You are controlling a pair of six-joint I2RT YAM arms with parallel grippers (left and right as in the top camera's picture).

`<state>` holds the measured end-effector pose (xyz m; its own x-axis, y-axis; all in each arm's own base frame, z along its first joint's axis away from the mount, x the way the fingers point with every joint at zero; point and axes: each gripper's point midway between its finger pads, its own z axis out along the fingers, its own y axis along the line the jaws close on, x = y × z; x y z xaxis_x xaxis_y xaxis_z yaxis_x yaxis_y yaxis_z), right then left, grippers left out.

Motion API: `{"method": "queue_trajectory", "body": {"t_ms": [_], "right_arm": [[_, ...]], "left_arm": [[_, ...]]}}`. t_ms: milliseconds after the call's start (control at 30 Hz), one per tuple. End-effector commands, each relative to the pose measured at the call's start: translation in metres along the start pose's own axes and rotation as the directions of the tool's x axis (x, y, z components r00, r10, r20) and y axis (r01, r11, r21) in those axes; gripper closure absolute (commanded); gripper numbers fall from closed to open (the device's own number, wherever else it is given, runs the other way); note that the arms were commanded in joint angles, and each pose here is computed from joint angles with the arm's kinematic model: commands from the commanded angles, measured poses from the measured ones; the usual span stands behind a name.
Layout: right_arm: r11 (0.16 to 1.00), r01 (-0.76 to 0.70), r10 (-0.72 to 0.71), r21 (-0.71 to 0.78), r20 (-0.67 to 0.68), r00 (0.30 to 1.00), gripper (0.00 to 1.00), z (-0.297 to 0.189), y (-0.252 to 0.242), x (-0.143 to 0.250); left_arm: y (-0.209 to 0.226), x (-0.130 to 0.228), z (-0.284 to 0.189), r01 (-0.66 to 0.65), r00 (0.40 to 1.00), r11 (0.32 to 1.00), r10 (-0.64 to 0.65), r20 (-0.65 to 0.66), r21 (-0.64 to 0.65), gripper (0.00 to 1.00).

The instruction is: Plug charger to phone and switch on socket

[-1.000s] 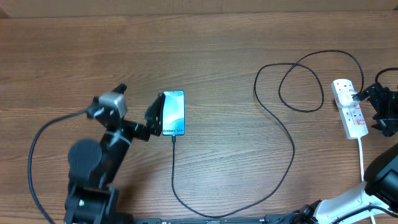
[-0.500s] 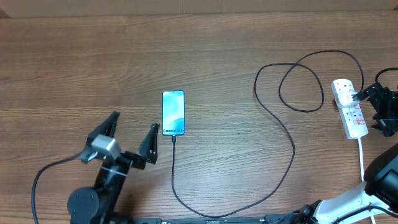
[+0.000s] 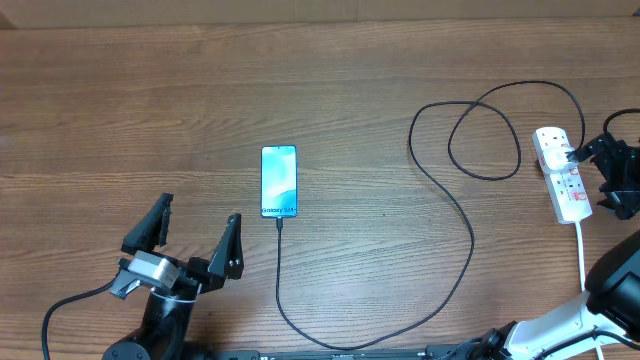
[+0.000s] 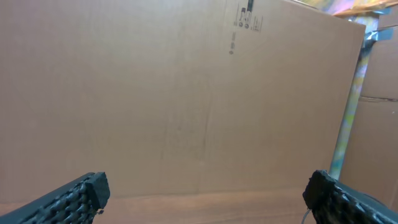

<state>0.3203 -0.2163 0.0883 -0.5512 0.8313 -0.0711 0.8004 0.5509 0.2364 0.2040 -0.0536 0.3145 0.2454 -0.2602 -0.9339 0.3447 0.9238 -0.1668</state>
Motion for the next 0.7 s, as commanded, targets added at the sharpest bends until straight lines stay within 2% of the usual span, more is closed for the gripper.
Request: {"method": "queue_trajectory", "body": {"t_ms": [0, 133, 467, 567, 667], "right_arm": [[1.000, 0.006, -0.006, -0.014, 0.013, 1.000, 0.00, -0.006, 0.005, 0.001], [1.000, 0.006, -0.006, -0.014, 0.013, 1.000, 0.00, -0.006, 0.005, 0.001], [1.000, 0.006, -0.006, -0.014, 0.013, 1.000, 0.00, -0.006, 0.005, 0.001], [1.000, 0.006, -0.006, -0.014, 0.013, 1.000, 0.00, -0.006, 0.005, 0.001], [1.000, 0.006, -0.006, -0.014, 0.013, 1.000, 0.00, -0.006, 0.005, 0.001]], "left_arm": [[0.005, 0.007, -0.001, 0.010, 1.000, 1.000, -0.010, -0.003, -0.018, 0.00], [0.009, 0.021, 0.000, 0.016, 0.999, 1.000, -0.016, -0.032, -0.025, 0.00], [0.029, 0.109, -0.004, 0.042, 0.978, 0.996, -0.056, -0.201, -0.072, 0.01], [0.032, 0.124, -0.007, 0.047, 0.968, 0.995, -0.066, -0.241, -0.083, 0.00], [0.032, 0.124, -0.007, 0.047, 0.968, 0.995, -0.066, -0.241, -0.083, 0.00]]}}
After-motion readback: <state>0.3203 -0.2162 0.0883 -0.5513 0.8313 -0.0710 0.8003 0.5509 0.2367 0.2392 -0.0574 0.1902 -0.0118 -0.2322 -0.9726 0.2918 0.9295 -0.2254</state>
